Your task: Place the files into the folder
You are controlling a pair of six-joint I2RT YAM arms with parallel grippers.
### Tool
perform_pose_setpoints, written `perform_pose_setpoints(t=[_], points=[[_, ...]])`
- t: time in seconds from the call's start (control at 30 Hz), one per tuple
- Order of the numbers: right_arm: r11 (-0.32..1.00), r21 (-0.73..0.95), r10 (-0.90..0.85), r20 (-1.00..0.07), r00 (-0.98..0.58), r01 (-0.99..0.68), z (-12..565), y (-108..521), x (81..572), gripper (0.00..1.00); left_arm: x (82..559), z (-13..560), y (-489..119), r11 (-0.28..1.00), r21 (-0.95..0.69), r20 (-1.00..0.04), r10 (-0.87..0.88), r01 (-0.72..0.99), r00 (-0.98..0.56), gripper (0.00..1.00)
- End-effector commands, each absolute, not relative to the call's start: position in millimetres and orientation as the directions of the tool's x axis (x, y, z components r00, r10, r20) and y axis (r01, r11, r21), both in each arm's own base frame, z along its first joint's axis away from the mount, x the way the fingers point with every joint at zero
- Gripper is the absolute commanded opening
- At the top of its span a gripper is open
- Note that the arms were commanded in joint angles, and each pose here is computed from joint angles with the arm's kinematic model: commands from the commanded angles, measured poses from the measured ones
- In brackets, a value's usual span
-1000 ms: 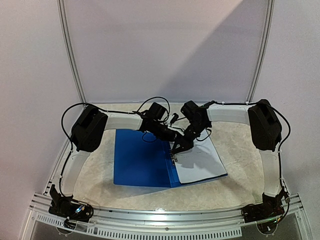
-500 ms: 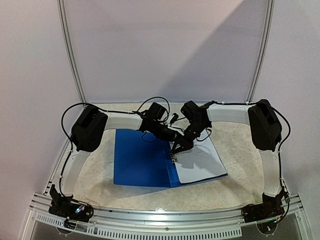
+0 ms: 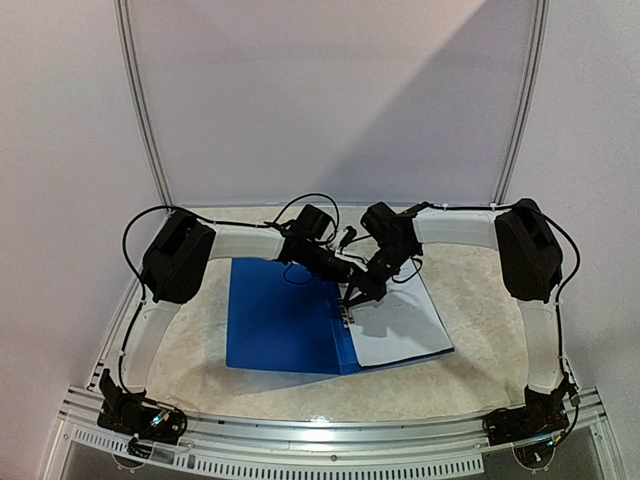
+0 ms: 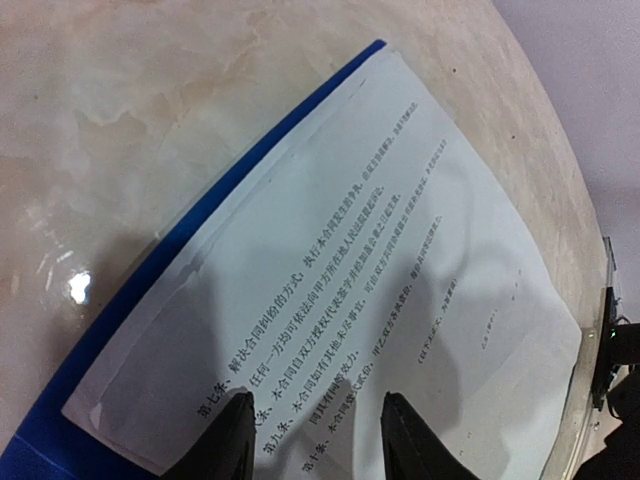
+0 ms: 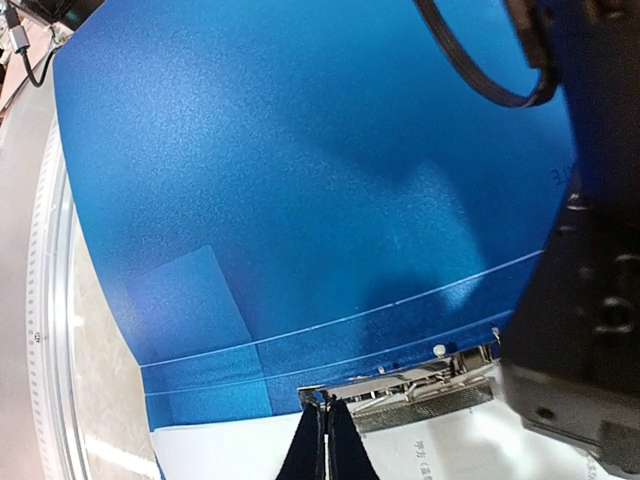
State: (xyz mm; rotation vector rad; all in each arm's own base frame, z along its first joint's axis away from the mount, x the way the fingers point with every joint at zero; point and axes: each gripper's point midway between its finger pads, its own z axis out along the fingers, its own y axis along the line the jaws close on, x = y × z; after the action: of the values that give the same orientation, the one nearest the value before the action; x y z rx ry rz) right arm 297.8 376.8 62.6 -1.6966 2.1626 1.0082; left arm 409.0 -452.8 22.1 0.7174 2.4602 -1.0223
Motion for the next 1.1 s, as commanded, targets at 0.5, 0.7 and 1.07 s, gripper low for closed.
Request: perform_pose_setpoints(t=[0.5, 0.7, 1.07], points=[[-0.142, 0.177, -0.923, -0.379, 0.066, -0.974, 35, 341, 268, 0.0, 405, -18, -437, 0.652, -0.529, -0.429, 0.346, 0.543, -0.834, 0.44], [-0.24, 0.119, -0.942, -0.267, 0.201, -0.964, 14, 331, 251, 0.0, 406, -21, -436, 0.656, -0.529, -0.421, 0.348, 0.539, -0.838, 0.44], [-0.36, 0.046, -0.93, -0.098, 0.355, -0.932, 2, 319, 242, 0.0, 406, -26, -434, 0.662, -0.53, -0.409, 0.347, 0.53, -0.844, 0.44]])
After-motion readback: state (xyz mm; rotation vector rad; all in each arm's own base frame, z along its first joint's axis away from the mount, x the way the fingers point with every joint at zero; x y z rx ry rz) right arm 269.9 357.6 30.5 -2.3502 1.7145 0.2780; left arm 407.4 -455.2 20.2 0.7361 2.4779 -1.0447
